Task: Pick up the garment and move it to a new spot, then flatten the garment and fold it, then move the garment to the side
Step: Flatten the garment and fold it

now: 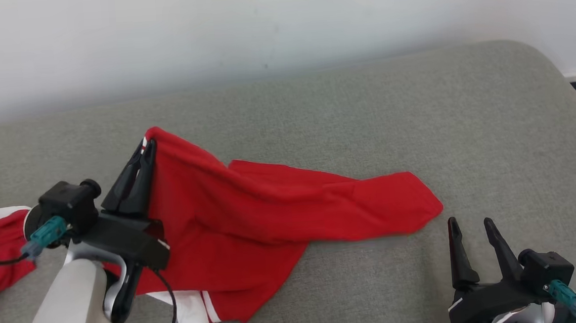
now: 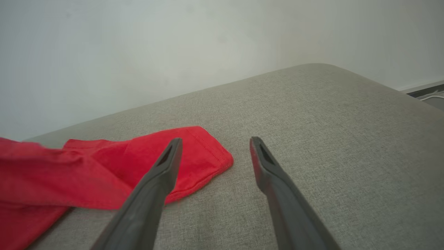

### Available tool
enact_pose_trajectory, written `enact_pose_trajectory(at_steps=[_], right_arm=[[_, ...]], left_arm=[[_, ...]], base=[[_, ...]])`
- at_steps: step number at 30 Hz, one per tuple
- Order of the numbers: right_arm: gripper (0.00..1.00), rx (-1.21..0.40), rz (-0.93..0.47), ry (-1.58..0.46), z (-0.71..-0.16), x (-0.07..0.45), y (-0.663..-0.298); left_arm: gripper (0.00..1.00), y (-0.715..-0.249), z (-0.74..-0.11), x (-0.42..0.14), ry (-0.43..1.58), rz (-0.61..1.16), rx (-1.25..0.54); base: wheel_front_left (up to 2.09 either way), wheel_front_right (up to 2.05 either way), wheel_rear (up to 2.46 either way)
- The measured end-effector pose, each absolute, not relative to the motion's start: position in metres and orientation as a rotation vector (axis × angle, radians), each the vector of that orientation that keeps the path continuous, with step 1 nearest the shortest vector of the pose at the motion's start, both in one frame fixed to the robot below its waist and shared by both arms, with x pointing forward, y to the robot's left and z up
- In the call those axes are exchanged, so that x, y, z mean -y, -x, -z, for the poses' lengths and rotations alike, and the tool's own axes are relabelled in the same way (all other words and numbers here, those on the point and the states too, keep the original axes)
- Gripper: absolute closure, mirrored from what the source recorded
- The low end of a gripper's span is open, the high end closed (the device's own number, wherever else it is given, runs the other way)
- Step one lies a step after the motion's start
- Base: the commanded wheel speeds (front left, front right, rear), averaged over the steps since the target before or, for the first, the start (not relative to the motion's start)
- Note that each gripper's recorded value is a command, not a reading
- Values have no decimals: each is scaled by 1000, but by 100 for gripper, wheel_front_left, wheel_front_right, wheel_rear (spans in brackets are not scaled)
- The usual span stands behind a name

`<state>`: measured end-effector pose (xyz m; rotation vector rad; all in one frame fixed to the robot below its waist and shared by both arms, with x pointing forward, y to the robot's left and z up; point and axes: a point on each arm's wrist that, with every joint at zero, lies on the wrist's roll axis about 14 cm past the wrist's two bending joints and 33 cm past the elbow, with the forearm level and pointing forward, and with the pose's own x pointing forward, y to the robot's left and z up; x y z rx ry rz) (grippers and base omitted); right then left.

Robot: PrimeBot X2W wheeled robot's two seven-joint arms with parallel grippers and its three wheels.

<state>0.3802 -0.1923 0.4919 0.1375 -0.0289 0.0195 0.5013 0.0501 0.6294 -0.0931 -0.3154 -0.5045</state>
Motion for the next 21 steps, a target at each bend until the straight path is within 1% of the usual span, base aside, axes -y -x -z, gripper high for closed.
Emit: enact_pose_trajectory(at_steps=[7, 12, 15, 21], right_arm=[[0, 34, -63, -155, -494, 176, -380], [0, 30, -92, -161, -493, 166, -382], [0, 31, -117, -162, -494, 157, -386], [0, 27, -168, -158, -493, 140, -395]], left_arm=[[100, -451, -629, -61, 77, 549, 299], [100, -411, -625, -66, 164, 550, 282], [100, -382, -613, -51, 226, 620, 215], [100, -348, -579, -45, 295, 649, 84]], base=[[0, 0, 0], [0, 0, 0], [0, 0, 0], [0, 0, 0]])
